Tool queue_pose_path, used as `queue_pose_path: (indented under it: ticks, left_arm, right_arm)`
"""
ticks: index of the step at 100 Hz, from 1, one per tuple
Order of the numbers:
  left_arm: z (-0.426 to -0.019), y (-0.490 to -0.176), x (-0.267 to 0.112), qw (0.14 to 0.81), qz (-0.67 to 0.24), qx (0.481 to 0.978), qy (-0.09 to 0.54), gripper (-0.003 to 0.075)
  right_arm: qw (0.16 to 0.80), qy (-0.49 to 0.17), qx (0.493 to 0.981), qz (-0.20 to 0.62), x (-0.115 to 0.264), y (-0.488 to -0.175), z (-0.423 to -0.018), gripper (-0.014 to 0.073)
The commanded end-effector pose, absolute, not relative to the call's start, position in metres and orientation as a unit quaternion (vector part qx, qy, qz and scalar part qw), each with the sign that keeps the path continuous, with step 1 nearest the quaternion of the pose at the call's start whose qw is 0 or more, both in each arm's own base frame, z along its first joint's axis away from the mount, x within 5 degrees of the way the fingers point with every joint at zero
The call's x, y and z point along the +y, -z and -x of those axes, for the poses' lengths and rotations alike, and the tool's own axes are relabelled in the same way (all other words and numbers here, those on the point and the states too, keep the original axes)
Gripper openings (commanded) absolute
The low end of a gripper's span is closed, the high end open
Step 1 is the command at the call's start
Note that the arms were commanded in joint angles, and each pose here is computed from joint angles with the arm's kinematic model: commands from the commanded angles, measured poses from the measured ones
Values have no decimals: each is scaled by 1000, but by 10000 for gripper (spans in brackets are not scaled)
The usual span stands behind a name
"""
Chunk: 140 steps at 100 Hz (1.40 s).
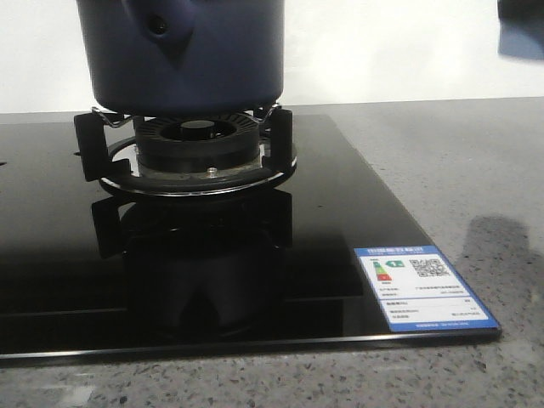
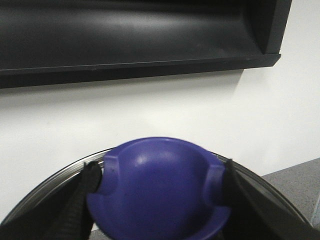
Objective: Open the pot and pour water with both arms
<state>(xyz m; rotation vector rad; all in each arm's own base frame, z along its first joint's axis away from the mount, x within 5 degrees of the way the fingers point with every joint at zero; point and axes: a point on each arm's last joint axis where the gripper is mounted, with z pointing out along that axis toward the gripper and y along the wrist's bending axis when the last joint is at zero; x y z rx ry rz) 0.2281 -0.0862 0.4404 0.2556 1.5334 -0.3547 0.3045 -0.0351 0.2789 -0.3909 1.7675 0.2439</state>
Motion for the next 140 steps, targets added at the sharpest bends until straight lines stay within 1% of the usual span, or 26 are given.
queue_pose_path:
  ticks: [1, 7, 24, 35, 58, 74, 89, 96, 103, 108, 115, 123, 140]
  left_arm:
    - [-218, -469, -77, 752, -85, 635, 154, 386]
    - [-218, -469, -77, 752, -85, 635, 154, 386]
    - [-218, -469, -77, 752, -85, 635, 154, 386]
    - [-218, -469, -77, 752, -85, 635, 154, 386]
    - [-218, -469, -77, 752, -85, 635, 154, 386]
    - [-218, -469, -77, 752, -85, 635, 154, 386]
    - [-218, -469, -77, 752, -85, 635, 154, 386]
    - [-218, -469, -77, 752, -85, 635, 154, 386]
    - [-218, -469, -77, 752, -85, 635, 154, 386]
    - [-218, -469, -77, 752, -85, 635, 154, 386]
    - [-218, -469, -77, 752, -85, 635, 154, 386]
    - [-218, -469, -77, 752, -85, 635, 154, 386]
    - [-218, -469, -77, 752, -85, 635, 154, 386]
  right_arm:
    - [637, -107, 739, 191, -36, -283, -303, 325]
    - [632, -99, 742, 199, -37, -275, -306, 325]
    - [642, -97, 740, 179, -43, -259, -319, 325]
    - [640, -91, 741, 183, -45, -251, -323, 325]
    - [628, -104, 753, 167, -47, -234, -330, 325]
    - [636, -114, 744, 172, -46, -235, -330, 325]
    - [633, -111, 747, 170, -46, -235, -330, 330]
    - [630, -117, 751, 162, -46, -234, -330, 377]
    - [626, -121, 755, 153, -47, -233, -330, 485]
    - [622, -119, 760, 146, -48, -232, -331, 578]
    - [617, -116, 765, 141, -49, -231, -331, 645]
    - [617, -119, 766, 137, -49, -232, -331, 651]
    - [611, -123, 769, 146, -45, -243, -324, 651]
